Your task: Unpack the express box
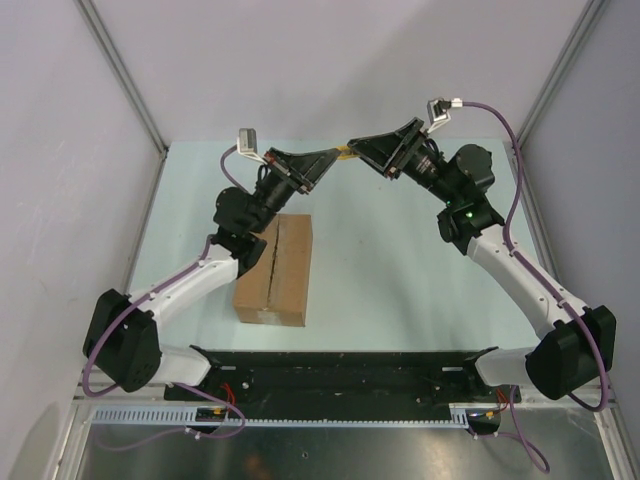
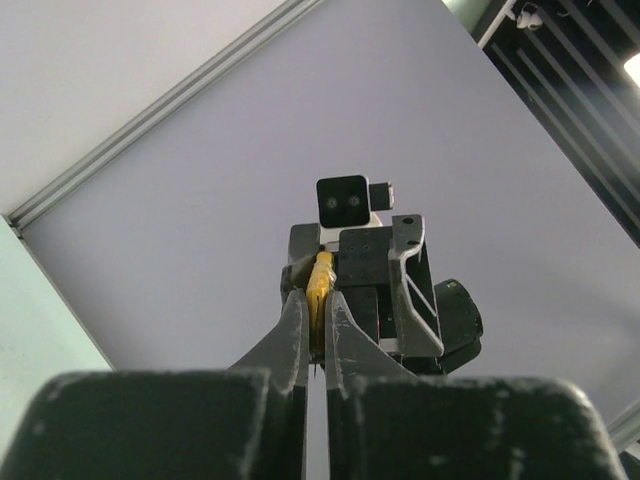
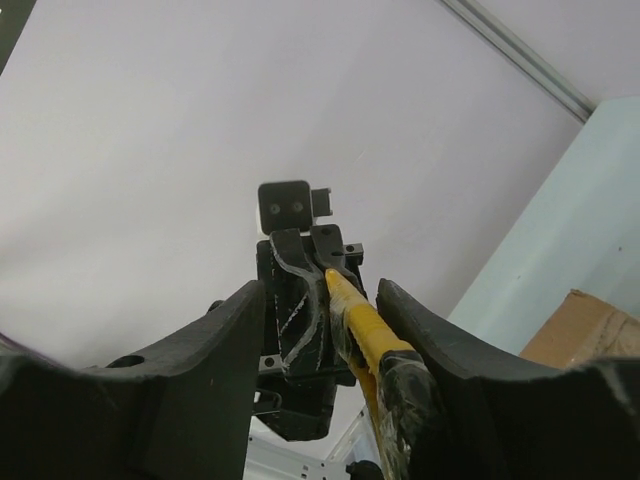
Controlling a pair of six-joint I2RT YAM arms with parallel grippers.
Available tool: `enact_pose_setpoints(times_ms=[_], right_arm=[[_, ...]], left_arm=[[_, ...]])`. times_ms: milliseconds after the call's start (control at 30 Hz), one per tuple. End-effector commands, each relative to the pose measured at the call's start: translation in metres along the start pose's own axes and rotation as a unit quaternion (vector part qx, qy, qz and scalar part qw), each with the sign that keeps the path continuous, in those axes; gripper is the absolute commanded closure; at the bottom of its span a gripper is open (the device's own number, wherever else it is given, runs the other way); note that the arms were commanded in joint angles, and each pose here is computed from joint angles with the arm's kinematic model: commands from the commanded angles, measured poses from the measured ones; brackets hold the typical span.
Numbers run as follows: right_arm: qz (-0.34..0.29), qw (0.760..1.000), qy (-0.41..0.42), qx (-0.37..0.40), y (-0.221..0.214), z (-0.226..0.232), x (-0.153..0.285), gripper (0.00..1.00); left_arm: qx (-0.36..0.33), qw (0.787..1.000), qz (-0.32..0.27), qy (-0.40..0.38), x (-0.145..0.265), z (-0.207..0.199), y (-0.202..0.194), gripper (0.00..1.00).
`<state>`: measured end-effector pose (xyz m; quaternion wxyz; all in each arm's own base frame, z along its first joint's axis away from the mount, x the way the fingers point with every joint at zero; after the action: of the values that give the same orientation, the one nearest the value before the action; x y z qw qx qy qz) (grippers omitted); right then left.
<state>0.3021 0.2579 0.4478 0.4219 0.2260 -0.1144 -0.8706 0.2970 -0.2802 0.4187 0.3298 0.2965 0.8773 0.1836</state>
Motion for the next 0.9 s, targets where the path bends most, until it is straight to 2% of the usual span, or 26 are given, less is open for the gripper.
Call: enact_pose_setpoints(times_ms=[0, 200, 300, 333, 367, 400, 467, 500, 600, 733, 833, 867], right_arm=[[-0.001, 0.999, 0.025, 0.022, 0.004, 0.023, -0.002, 0.49], [0.002, 0.999, 0.021, 0.024, 0.004, 0.021, -0.001, 0.71], [0.005, 1.0, 0.018, 0.022, 0.004, 0.019, -0.001, 0.9], [0.005, 1.0, 0.016, 0.02, 0.004, 0.018, -0.001, 1.0], [0.005, 1.0, 0.012, 0.018, 0.005, 0.016, -0.002, 1.0], [0.005, 1.0, 0.007, 0.018, 0.005, 0.014, -0.001, 1.0], [0.003, 1.0, 0.001, 0.019, 0.007, 0.011, -0.001, 1.0], [0.001, 1.0, -0.004, 0.022, 0.008, 0.01, 0.0, 1.0], [-0.008, 0.999, -0.022, 0.026, 0.014, 0.004, 0.005, 1.0], [-0.025, 0.997, -0.066, 0.044, 0.023, -0.01, 0.014, 1.0], [-0.032, 0.991, -0.114, 0.063, 0.026, -0.029, 0.021, 1.0], [-0.031, 0.988, -0.128, 0.083, 0.026, -0.035, 0.024, 1.0]], left_arm=[[0.007, 1.0, -0.006, -0.001, 0.0, 0.001, -0.002, 1.0], [0.018, 1.0, -0.003, 0.006, 0.0, 0.006, -0.005, 1.0], [0.019, 1.0, 0.001, 0.006, 0.0, 0.007, -0.007, 1.0], [0.02, 1.0, 0.0, 0.007, 0.0, 0.007, -0.007, 1.0], [0.021, 1.0, 0.003, 0.005, 0.0, 0.007, -0.008, 0.96], [0.022, 1.0, 0.004, 0.006, 0.0, 0.008, -0.009, 0.76], [0.019, 1.0, 0.006, 0.006, 0.001, 0.008, -0.009, 0.5], [0.015, 1.0, 0.007, 0.004, 0.001, 0.007, -0.009, 0.28], [-0.008, 1.0, 0.013, 0.005, 0.007, 0.011, -0.007, 0.05], [-0.041, 0.999, 0.019, 0.029, 0.035, 0.029, 0.006, 0.0], [-0.075, 0.991, 0.03, 0.102, 0.073, 0.07, 0.017, 0.0], [-0.084, 0.984, 0.029, 0.157, 0.093, 0.084, 0.03, 0.0]])
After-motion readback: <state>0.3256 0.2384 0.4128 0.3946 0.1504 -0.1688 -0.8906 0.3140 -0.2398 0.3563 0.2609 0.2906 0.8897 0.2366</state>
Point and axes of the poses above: each gripper's point midway between its finger pads, its own x axis back along the fingers, its own z axis along the line the jaws close on, y = z × x, the point moved 3 cm from there along x, back along the fingers, and after that the axes turned 9 degrees about -x, right-handed, at the moved point
